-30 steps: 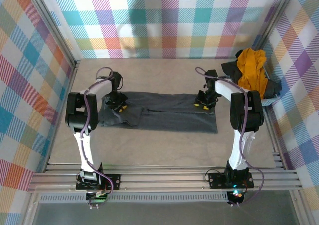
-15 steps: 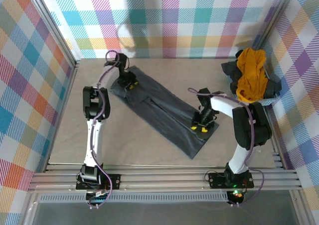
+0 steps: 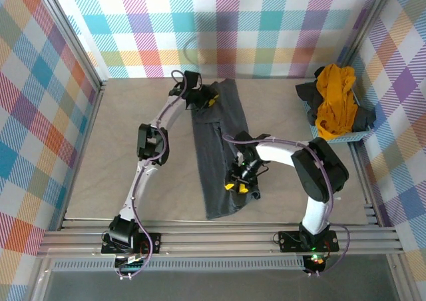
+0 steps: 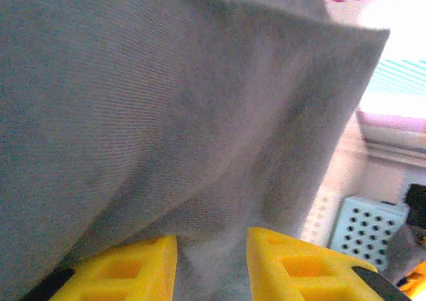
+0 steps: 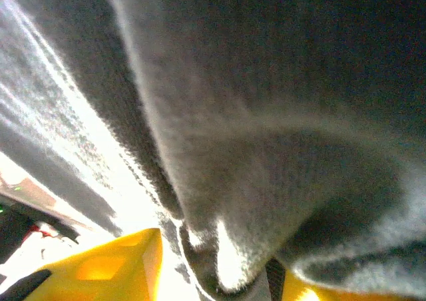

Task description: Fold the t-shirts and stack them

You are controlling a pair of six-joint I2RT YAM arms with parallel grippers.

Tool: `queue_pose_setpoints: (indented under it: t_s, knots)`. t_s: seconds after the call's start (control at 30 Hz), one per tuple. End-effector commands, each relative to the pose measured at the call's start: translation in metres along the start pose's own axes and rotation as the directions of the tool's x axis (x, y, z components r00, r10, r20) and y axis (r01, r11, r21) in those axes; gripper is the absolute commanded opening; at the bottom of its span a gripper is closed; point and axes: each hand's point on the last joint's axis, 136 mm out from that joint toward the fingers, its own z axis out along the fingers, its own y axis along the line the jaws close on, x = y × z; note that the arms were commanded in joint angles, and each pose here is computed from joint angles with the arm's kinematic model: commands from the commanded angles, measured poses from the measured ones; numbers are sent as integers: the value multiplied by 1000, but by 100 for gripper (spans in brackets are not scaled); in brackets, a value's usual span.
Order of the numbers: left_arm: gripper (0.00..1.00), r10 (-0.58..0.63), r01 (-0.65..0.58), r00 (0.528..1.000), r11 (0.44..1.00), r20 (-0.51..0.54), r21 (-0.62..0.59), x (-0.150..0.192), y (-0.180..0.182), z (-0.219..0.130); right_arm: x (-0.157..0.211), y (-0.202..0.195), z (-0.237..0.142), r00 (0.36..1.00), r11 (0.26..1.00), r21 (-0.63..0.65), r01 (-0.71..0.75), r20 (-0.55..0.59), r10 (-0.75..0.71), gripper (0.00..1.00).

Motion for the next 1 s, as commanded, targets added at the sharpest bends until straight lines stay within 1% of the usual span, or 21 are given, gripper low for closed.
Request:
queue_pose_setpoints:
  t_s: [0.0,0.1,0.2,0.23,0.3,0.4,0.5,0.53,0.63,0.77,0.9,0.97]
  knots:
    - [35,-106,106,994,994,-6,2,7,29,32,-18,23,12,1000,997,-78,-7,-1,7,46]
    - [40,-119,119,993,992,9,37,2,24,35,-24,34,10,1000,995,-102,3,-3,-3,47]
    - [43,-94,93,995,994,17,49,0,9,25,-28,41,3,1000,995,-98,23,18,-21,47]
    - [48,-71,70,997,997,25,41,-2,1,17,-29,42,-1,999,995,-92,34,34,-31,48]
    - [62,-2,2,999,1000,52,10,-4,-21,-7,-30,47,-11,996,993,-96,63,75,-56,50]
    - [71,103,-99,990,994,95,-37,-7,-55,-52,-27,57,-28,987,986,-125,106,133,-90,54]
    - [70,151,-144,984,987,97,-77,3,-74,-90,-22,62,-47,977,981,-133,140,181,-115,55]
    - [70,157,-150,984,985,88,-86,9,-75,-98,-21,62,-52,974,981,-132,143,192,-116,55]
    - [67,168,-161,984,980,55,-116,39,-68,-121,-16,58,-70,969,981,-134,142,220,-110,55]
    - [65,151,-150,989,971,-12,-185,88,-41,-148,-11,36,-92,960,987,-109,121,267,-89,55]
    - [61,141,-153,988,938,-59,-312,139,5,-183,-12,1,-105,951,991,-109,74,307,-37,55]
    - [58,101,-123,991,931,-82,-343,164,30,-199,-12,-13,-106,952,990,-135,50,306,-6,55]
